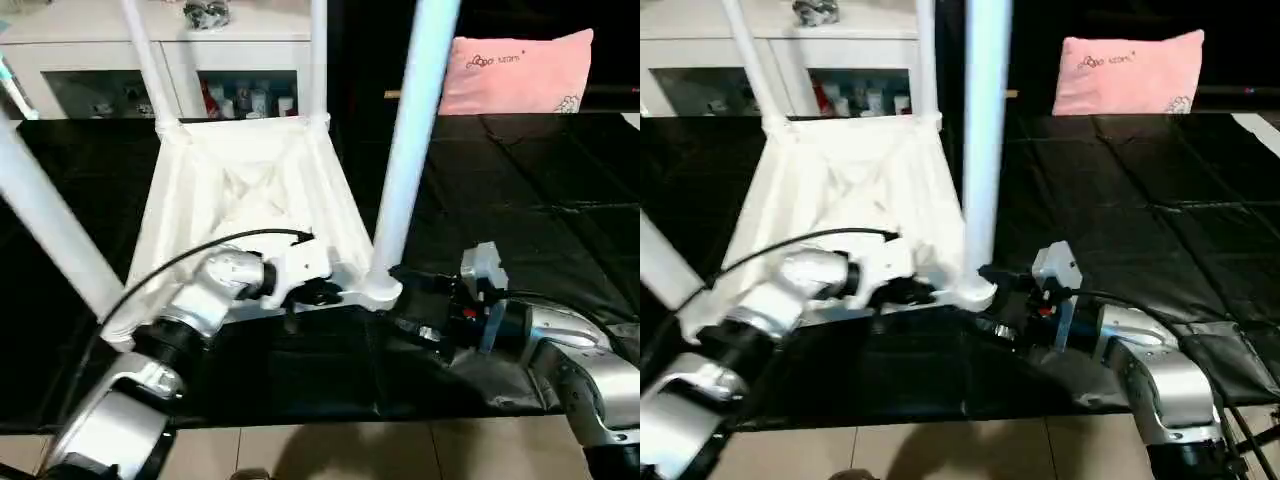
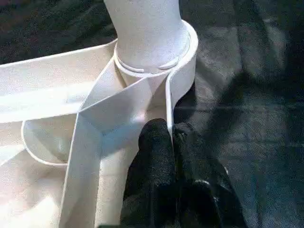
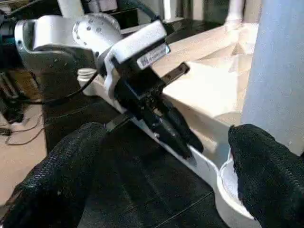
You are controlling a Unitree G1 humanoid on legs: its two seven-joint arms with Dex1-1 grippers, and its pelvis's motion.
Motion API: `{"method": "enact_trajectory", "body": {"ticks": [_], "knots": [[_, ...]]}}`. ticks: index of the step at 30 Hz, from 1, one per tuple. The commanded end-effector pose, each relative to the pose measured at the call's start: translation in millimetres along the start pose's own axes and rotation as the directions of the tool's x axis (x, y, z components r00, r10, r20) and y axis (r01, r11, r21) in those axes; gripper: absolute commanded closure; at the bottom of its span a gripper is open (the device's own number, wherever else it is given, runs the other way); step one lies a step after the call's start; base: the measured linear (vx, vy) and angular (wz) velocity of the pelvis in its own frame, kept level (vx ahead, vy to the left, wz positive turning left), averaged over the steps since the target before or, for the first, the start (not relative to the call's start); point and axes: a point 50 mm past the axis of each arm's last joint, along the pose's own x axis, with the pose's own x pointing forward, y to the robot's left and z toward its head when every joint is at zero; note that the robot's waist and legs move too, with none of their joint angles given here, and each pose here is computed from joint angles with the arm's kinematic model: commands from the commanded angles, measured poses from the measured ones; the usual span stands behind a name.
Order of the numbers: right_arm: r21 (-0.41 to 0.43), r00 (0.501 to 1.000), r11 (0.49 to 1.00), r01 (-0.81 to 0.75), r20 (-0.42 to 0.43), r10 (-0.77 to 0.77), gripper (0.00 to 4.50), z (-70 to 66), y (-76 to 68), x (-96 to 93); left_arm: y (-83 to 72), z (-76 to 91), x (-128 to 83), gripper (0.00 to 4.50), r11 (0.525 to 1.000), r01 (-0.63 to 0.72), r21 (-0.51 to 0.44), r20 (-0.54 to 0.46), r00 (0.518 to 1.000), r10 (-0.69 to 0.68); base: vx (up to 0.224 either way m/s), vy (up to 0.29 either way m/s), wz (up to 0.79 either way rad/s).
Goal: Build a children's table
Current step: Rotate leg to tighten, then rotate table base
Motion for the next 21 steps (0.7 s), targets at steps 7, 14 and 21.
{"method": "enact_trajectory", "body": {"ticks": [7, 14, 21], "knots": [[0.048, 0.994, 0.997, -0.067, 0.093, 0.062, 0.0, 9.1, 13.2, 21.8, -4.2, 19.5, -33, 3.74, 0.992, -0.054, -0.118, 0.217, 0.973, 0.079, 0.0, 0.0, 0.0], [0.139, 0.971, 0.983, -0.123, 0.223, 0.09, 0.0, 21.0, 16.9, 43.6, -23.7, 16.1, -62, 3.09, 0.979, -0.042, -0.201, 0.244, 0.966, 0.091, 0.0, 0.0, 0.0], [0.137, 0.96, 0.988, -0.072, 0.28, 0.031, 0.0, 24.6, 17.9, 63.2, -56.6, -1.9, -91, 2.54, 0.94, -0.035, -0.34, 0.203, 0.973, 0.11, 0.0, 0.0, 0.0]]}}
